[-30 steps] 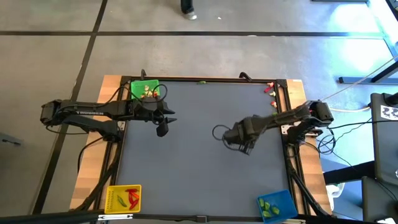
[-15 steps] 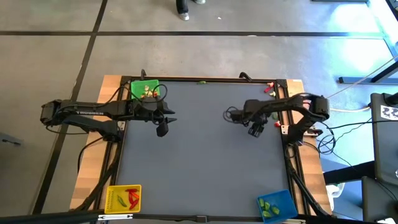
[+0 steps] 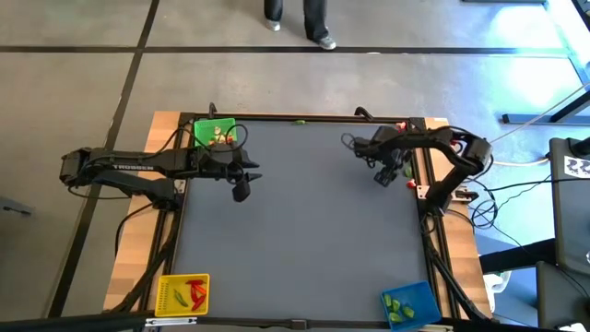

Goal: Sort produce into baskets
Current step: Put the green chili pepper into the blue bin

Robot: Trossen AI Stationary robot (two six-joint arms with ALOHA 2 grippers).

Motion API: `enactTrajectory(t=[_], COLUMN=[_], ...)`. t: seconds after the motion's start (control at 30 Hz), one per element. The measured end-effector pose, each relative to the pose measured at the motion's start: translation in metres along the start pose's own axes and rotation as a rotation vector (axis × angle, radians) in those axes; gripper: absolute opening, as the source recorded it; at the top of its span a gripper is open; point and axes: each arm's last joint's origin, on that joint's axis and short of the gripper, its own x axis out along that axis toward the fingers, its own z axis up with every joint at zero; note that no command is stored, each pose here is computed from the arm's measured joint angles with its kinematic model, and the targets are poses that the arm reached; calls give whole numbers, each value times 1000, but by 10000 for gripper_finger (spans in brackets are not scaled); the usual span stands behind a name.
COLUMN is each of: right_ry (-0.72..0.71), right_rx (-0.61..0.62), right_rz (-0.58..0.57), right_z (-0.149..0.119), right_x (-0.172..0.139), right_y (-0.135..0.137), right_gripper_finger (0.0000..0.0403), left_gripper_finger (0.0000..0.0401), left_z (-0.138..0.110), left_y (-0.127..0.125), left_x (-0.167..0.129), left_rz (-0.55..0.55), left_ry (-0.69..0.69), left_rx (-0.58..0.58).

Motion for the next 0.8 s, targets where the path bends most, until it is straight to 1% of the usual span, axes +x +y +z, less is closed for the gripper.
enactTrajectory(t=[0.1, 0.23, 0.33, 0.57, 0.8], right_ry=[34, 47, 56, 97, 117], right_rx=[63, 132, 181, 293, 305], right_rz=[47, 172, 220, 254, 250], right_z=[3, 9, 11, 11, 9], right_x=[6, 14, 19, 30, 35], right_y=[-14, -28, -37, -57, -56], right_gripper_finger=[248, 248, 248, 248, 248], left_gripper_finger=[155, 155, 155, 155, 155], left_z=[0, 0, 0, 0, 0], left_y=[1, 1, 1, 1, 1], left_x=[0, 0, 0, 0, 0], left_rz=[19, 23, 23, 23, 23], left_ry=[-3, -4, -4, -4, -4], left_rx=[-9, -10, -8, -5, -4])
